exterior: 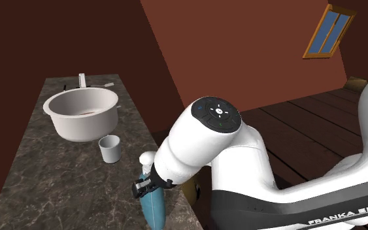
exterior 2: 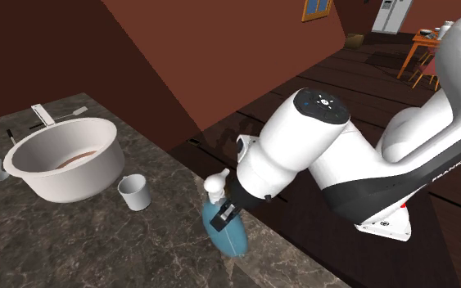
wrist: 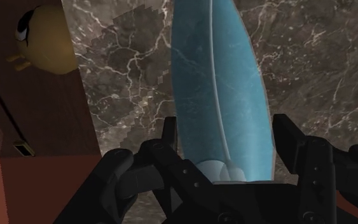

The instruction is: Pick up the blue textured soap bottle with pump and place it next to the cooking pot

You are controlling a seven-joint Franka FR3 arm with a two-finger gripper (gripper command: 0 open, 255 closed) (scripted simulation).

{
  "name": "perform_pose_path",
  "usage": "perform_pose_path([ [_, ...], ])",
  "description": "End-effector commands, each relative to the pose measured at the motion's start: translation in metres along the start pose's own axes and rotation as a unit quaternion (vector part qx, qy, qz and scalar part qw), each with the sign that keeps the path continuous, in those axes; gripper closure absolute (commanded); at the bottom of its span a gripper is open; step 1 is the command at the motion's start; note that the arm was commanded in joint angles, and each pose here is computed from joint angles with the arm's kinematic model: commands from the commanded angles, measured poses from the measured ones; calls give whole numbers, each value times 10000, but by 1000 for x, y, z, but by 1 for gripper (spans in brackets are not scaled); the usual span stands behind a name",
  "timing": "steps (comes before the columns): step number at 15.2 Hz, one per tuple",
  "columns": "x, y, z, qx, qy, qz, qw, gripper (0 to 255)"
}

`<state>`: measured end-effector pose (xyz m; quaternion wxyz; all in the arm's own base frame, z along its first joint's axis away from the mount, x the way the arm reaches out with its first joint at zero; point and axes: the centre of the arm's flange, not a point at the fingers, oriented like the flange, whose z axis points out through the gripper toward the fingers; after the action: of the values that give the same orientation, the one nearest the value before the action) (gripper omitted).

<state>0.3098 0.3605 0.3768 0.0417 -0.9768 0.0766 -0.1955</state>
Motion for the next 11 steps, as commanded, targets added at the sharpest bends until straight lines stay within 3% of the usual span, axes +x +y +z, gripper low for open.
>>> perform_pose_path([
  [1, 5, -1, -11, 4, -1, 0, 10000, 255],
  [11, 25, -7, -60, 4, -1, 0, 10000, 255],
])
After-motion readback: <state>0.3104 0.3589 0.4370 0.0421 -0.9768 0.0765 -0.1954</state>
